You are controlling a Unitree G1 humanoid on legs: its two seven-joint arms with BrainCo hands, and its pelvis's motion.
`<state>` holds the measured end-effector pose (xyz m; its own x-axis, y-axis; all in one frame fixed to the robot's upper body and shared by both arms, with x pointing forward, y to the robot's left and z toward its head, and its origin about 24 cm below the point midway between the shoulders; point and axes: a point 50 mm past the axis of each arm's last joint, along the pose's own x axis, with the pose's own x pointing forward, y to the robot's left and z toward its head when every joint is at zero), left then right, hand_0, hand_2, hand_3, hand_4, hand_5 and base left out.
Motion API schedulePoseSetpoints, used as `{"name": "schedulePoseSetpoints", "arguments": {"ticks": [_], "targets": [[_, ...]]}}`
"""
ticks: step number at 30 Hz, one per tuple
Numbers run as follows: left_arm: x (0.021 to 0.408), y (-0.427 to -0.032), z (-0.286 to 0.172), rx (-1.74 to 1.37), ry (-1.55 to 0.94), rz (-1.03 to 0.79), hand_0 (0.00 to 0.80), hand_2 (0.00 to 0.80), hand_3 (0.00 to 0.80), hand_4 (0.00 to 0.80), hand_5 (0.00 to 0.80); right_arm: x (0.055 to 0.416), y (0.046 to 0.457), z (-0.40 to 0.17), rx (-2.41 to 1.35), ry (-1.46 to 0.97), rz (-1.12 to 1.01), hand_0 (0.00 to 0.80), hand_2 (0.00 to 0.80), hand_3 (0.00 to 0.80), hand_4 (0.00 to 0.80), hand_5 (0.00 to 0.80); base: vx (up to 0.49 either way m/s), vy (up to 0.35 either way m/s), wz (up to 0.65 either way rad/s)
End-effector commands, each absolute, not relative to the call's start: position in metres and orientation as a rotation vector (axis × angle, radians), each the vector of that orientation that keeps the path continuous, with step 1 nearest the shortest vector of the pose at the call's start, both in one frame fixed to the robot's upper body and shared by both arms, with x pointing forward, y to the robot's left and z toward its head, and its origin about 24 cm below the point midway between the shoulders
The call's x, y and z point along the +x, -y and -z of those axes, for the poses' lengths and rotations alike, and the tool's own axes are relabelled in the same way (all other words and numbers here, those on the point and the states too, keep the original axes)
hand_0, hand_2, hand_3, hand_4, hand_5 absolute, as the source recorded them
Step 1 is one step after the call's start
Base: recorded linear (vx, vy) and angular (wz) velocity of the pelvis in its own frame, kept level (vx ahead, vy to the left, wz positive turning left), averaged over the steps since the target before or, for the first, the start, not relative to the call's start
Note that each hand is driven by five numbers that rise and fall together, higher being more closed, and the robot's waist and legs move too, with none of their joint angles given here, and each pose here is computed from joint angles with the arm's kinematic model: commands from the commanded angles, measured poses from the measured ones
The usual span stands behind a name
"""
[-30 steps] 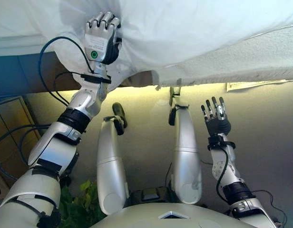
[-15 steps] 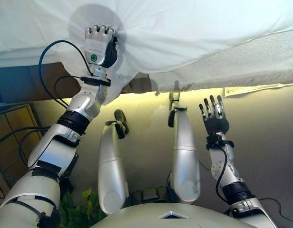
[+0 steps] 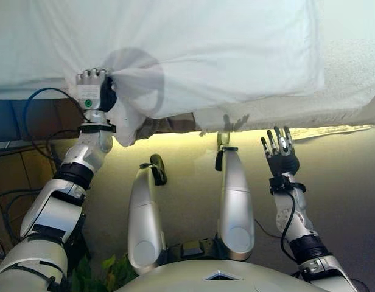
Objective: Make the bed neatly
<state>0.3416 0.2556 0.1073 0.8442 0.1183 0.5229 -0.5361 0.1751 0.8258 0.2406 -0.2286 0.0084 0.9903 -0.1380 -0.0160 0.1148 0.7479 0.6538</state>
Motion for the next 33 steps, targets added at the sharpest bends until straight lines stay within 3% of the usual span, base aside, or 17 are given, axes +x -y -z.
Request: {"name": "schedulePoseSetpoints", "arguments": {"ticks": [1,18,27,33], "targets": [[0.314,-0.325,-0.107,1.336,0.176,-0.684,0.800,0.800,0.800,0.800,0.800,0.223,0.255,-0.015,0.631,0.091,0.171,0.000,0.000,0.000,0.000,0.000,-0.008,0.069,0.04],[0.276,-0.419,-0.150,1.527,-0.178,-0.809,0.800,0.800,0.800,0.800,0.800,0.217,0.286,-0.016,0.557,0.106,0.201,0.000,0.000,0.000,0.000,0.000,-0.003,0.081,0.02],[0.244,-0.454,-0.144,1.535,-0.453,-0.933,0.800,0.800,0.800,0.800,0.800,0.217,0.292,-0.016,0.529,0.100,0.201,0.000,0.000,0.000,0.000,0.000,0.032,0.067,-0.02],[0.242,-0.459,-0.145,1.538,-0.502,-0.923,0.800,0.800,0.800,0.800,0.800,0.216,0.286,-0.011,0.547,0.084,0.193,0.000,0.000,0.000,0.000,0.000,0.000,0.004,-0.01]]}}
